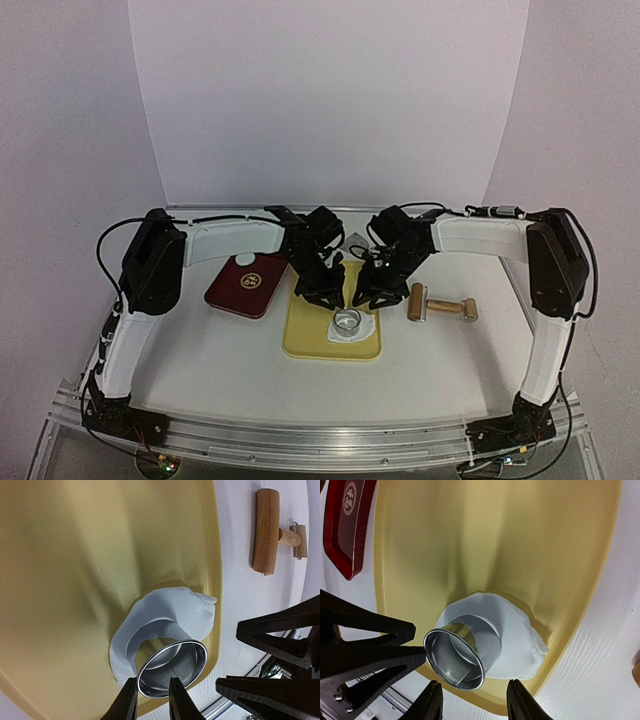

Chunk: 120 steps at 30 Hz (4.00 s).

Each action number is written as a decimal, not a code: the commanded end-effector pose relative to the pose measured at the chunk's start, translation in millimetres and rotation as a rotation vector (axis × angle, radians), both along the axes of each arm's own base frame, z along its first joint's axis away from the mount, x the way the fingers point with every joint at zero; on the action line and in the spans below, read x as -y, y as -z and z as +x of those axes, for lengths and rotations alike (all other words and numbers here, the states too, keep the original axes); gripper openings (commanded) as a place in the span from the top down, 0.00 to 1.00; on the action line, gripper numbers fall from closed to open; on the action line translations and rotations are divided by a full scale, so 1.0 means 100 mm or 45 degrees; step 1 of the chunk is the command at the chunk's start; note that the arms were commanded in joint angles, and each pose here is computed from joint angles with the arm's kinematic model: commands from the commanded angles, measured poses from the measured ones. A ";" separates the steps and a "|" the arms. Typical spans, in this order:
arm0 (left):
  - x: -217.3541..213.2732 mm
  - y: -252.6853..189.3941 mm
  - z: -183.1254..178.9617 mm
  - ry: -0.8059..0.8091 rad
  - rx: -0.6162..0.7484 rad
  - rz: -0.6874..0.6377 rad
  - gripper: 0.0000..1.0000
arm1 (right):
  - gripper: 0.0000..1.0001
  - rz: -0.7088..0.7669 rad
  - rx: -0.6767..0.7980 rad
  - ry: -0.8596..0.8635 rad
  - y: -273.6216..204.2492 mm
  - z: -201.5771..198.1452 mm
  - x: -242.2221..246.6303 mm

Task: Roll out the dumpling wrappers from the dough

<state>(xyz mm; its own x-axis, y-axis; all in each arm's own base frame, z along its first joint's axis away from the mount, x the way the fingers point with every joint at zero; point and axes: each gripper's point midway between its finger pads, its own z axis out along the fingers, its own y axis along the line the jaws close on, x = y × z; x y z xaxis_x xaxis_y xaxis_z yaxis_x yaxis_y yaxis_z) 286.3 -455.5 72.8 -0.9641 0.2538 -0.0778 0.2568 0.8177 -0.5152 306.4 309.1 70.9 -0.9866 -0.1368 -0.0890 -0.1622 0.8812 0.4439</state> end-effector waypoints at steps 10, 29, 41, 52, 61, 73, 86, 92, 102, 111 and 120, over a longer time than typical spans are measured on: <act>-0.01 -0.02 -0.01 0.046 0.023 -0.036 0.79 | 0.67 -0.001 -0.059 -0.016 0.17 -0.02 -0.12; -0.01 0.26 -0.05 0.111 -0.018 -0.012 0.81 | 0.85 -0.048 -0.073 0.003 0.31 0.01 -0.10; -0.22 0.60 -0.21 0.167 -0.062 0.084 1.00 | 1.00 -0.119 -0.148 0.009 0.59 -0.11 -0.03; -0.42 0.90 -0.33 0.203 -0.075 0.157 1.00 | 1.00 -0.262 -0.263 0.036 1.02 -0.29 0.19; -0.58 1.15 -0.43 0.218 -0.096 0.216 1.00 | 1.00 -0.400 -0.322 0.030 1.35 -0.43 0.41; -0.66 1.34 -0.49 0.220 -0.118 0.261 1.00 | 1.00 -0.495 -0.386 0.018 1.66 -0.52 0.54; -0.83 1.58 -0.51 0.173 -0.149 0.330 1.00 | 1.00 -0.527 -0.409 0.041 1.75 -0.48 0.62; -0.93 1.69 -0.49 0.150 -0.163 0.351 1.00 | 1.00 -0.522 -0.384 0.024 1.72 -0.39 0.57; -0.81 1.57 -0.39 0.161 -0.135 0.315 1.00 | 1.00 -0.375 -0.322 -0.046 1.42 -0.21 0.29; -0.45 0.87 -0.04 0.160 0.030 0.183 0.90 | 0.93 -0.119 -0.218 -0.088 0.74 -0.02 -0.10; -0.10 0.16 0.23 0.121 0.155 0.012 0.67 | 0.72 -0.020 -0.039 -0.071 0.04 0.17 -0.20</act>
